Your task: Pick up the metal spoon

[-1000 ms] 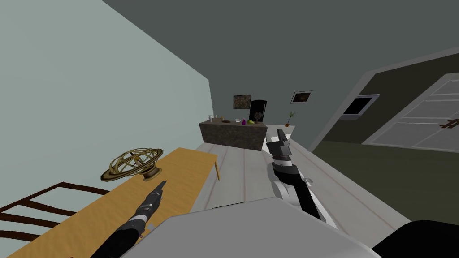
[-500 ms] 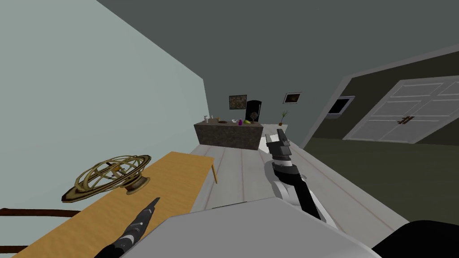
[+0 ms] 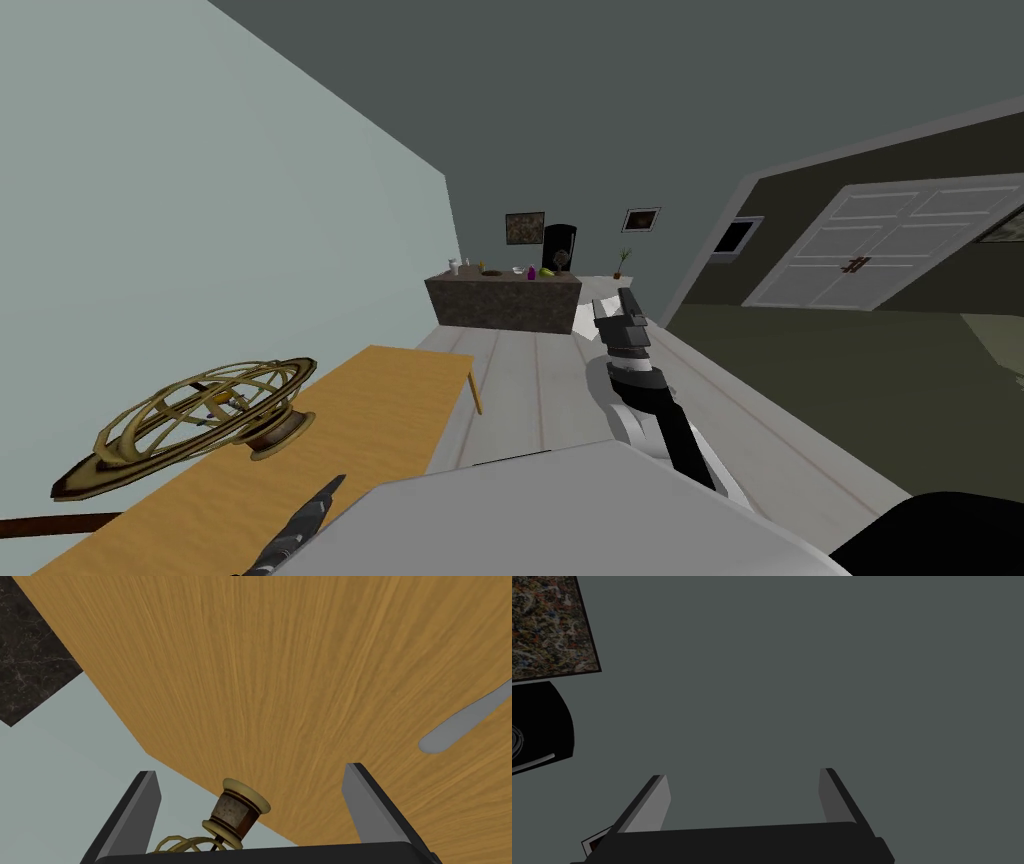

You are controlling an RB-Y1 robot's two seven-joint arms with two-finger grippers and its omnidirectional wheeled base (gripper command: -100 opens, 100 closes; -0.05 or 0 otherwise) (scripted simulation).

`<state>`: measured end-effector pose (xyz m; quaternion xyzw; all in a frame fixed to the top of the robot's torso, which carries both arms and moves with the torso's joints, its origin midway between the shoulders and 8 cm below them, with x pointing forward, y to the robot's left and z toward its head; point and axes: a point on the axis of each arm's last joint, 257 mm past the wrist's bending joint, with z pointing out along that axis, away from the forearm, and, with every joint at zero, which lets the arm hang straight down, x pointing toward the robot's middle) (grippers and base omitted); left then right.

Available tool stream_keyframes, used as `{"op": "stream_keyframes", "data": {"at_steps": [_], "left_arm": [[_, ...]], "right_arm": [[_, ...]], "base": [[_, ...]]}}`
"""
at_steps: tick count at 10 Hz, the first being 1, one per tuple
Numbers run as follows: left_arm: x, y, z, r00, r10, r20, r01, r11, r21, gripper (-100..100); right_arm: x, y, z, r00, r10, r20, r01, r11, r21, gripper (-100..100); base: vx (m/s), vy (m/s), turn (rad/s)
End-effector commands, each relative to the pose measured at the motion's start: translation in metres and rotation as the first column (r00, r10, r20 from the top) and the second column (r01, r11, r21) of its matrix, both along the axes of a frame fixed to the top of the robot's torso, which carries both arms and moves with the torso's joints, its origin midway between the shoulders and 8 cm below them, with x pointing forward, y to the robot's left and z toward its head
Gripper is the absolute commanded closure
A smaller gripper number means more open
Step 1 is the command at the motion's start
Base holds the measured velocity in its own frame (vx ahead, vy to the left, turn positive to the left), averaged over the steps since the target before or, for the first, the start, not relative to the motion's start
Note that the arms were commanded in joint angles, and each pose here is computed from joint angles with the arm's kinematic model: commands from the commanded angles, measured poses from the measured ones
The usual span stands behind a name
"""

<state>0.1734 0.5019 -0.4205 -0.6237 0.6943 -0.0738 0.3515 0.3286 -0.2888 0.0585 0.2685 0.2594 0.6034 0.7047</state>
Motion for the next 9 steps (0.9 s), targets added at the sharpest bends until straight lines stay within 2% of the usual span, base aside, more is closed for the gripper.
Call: {"op": "stream_keyframes", "data": {"at_steps": [1,2,3,5,6,9], "left_arm": [[-0.012,0.001,-0.010,0.999,0.001,-0.054,-0.001,1.000,-0.001,-100],[-0.032,0.002,-0.024,0.992,-0.002,-0.123,0.001,1.000,-0.003,-100],[-0.032,0.002,-0.024,0.992,-0.002,-0.123,0.001,1.000,-0.003,-100],[-0.068,0.002,-0.046,0.969,-0.015,-0.247,0.013,1.000,-0.011,-100],[-0.070,0.002,-0.047,0.967,-0.013,-0.253,0.011,1.000,-0.012,-100],[-0.124,-0.002,-0.073,0.906,-0.041,-0.421,0.030,0.999,-0.033,-100]], "right_arm": [[0.000,0.000,0.000,1.000,0.000,0.000,0.000,1.000,0.000,0],[0.000,0.000,0.000,1.000,0.000,0.000,0.000,1.000,0.000,0],[0.000,0.000,0.000,1.000,0.000,0.000,0.000,1.000,0.000,0],[0.000,0.000,0.000,1.000,0.000,0.000,0.000,1.000,0.000,0],[0.000,0.000,0.000,1.000,0.000,0.000,0.000,1.000,0.000,0],[0.000,0.000,0.000,1.000,0.000,0.000,0.000,1.000,0.000,0]], "base": [[0.047,0.017,-0.070],[0.033,0.009,-0.131],[0.021,0.012,-0.044],[0.034,0.019,-0.111],[0.029,0.027,-0.049],[0.035,0.027,-0.108]]}}
